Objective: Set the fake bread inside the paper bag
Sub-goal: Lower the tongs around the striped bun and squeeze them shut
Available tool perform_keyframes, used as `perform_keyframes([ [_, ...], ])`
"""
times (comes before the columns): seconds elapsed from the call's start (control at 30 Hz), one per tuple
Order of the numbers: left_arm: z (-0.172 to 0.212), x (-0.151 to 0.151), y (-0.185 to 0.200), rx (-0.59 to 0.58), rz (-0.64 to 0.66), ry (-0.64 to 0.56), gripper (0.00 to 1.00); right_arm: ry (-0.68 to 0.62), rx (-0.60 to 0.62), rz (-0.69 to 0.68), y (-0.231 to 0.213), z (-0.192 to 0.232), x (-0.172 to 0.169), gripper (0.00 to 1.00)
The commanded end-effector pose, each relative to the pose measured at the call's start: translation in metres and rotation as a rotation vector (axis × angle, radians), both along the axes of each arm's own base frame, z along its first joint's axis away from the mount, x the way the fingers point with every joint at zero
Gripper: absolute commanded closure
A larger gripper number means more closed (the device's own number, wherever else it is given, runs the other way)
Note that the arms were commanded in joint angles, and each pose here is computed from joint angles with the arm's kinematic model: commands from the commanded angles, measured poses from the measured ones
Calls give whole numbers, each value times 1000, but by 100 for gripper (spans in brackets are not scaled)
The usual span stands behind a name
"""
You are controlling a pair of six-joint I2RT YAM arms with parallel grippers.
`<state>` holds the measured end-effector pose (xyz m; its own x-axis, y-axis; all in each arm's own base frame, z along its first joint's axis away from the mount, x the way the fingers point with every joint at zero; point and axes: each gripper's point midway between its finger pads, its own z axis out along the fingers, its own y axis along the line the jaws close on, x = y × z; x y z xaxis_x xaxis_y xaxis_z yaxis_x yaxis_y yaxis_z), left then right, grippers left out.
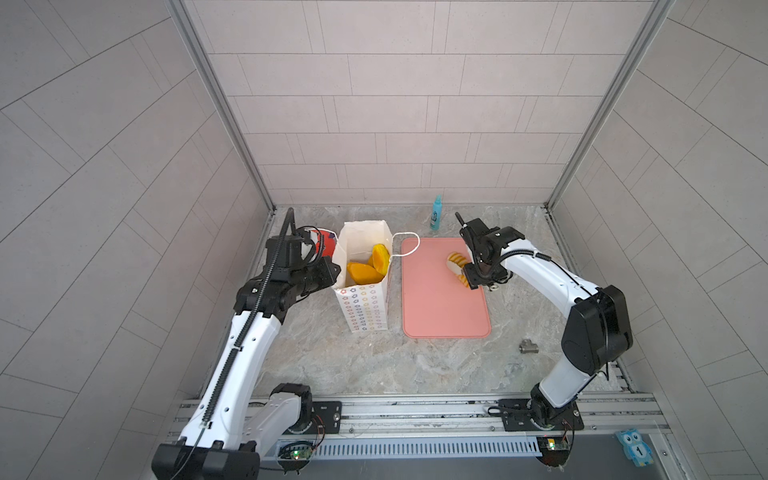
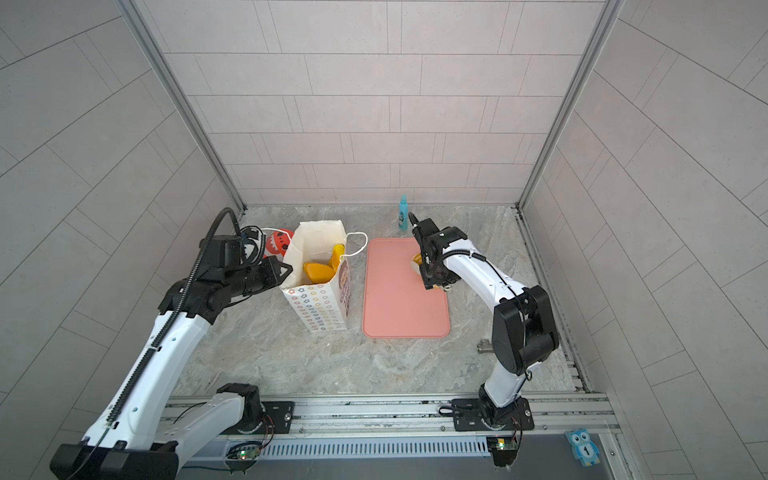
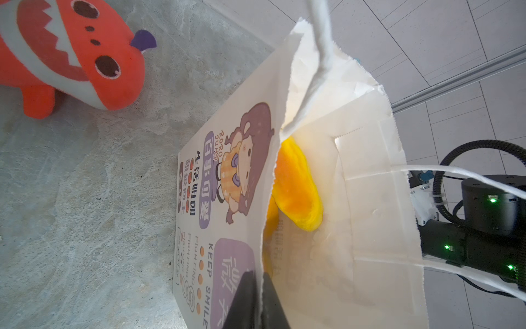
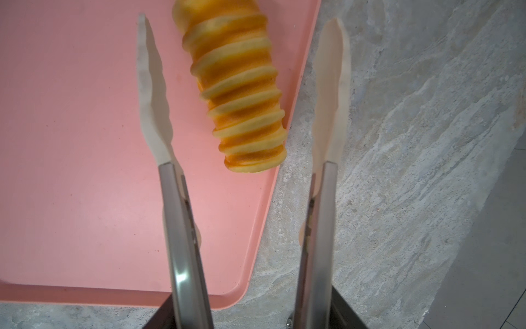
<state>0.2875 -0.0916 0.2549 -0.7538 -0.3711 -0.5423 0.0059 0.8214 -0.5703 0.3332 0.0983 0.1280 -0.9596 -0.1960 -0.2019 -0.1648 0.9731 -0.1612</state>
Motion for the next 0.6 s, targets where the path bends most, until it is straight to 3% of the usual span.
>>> perform_keyframes([
  [0.0,11,2,-1,0,-16,-39,89,-1,1,2,0,-1,3,38],
  [0.33,10,3,-1,2,-18,-36,89,27,54,-20,2,-18,11,39],
  [0.57,10,1,-1,2,-17,-36,89,44,129,-41,4,-23,12,48],
])
